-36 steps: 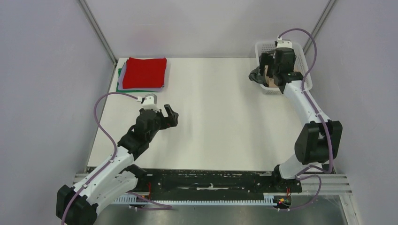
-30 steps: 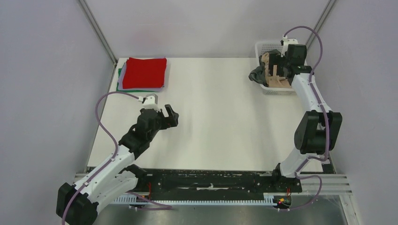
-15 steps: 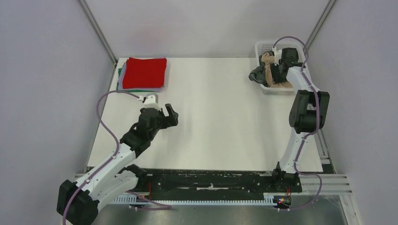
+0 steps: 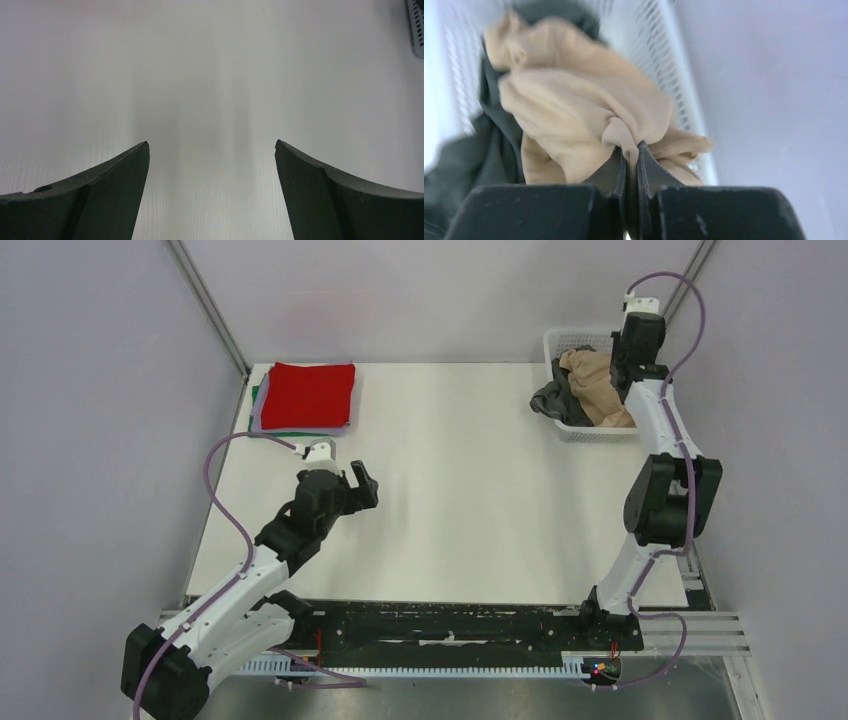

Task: Fold and stack the t-shirts
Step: Grab crumpled tshirt from bin with the right arm, then move the tshirt to the center of the board

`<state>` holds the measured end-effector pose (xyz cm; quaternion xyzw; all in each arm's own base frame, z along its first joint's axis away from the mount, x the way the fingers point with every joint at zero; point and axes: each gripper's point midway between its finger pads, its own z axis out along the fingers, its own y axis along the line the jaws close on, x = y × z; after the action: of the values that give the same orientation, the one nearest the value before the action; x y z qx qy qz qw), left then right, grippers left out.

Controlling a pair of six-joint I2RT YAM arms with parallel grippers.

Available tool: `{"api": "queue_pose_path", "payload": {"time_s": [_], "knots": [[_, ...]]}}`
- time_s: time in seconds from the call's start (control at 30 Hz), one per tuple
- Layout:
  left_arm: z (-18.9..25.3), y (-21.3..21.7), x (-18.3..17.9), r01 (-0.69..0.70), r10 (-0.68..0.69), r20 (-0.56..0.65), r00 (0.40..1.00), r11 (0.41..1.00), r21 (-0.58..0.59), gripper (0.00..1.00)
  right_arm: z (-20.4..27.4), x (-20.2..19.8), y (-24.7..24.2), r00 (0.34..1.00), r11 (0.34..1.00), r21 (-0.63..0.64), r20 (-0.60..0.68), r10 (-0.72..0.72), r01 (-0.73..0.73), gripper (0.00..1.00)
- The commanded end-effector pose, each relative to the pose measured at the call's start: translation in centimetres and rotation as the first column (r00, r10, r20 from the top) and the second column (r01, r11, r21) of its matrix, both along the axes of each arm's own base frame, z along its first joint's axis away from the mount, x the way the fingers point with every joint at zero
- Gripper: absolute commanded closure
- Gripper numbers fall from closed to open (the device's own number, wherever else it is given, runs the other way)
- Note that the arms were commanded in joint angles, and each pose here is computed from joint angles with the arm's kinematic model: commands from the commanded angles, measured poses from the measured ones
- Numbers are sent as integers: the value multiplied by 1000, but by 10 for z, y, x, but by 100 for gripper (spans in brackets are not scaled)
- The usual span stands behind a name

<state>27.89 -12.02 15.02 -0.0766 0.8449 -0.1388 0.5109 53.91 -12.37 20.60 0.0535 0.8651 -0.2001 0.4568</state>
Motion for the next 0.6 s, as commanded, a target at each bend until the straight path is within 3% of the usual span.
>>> {"api": "queue_pose_path", "payload": {"time_s": [0.0,0.1,0.27,0.37,0.43,0.57], "knots": [[21,1,6,-27,28,45,999,999,-25,0,215,-28,-13,754,993,19,649,-100,115,100],[20,0,5,-25,26,40,999,999,-30,0,278,-49,5,606,1000,13,795,-24,23,100],[22,0,3,-24,26,49,998,999,-45,0,365,-89,39,373,989,-63,921,109,-135,100],[23,0,2,-24,27,53,998,998,-53,0,401,-103,68,296,954,-66,942,156,-294,100],[24,0,1,-25,29,57,998,998,-59,0,416,-110,99,258,889,-98,938,233,-448,100],[25,2,0,-33,37,58,998,997,-68,0,422,-135,157,172,690,-99,934,312,-717,100]]}}
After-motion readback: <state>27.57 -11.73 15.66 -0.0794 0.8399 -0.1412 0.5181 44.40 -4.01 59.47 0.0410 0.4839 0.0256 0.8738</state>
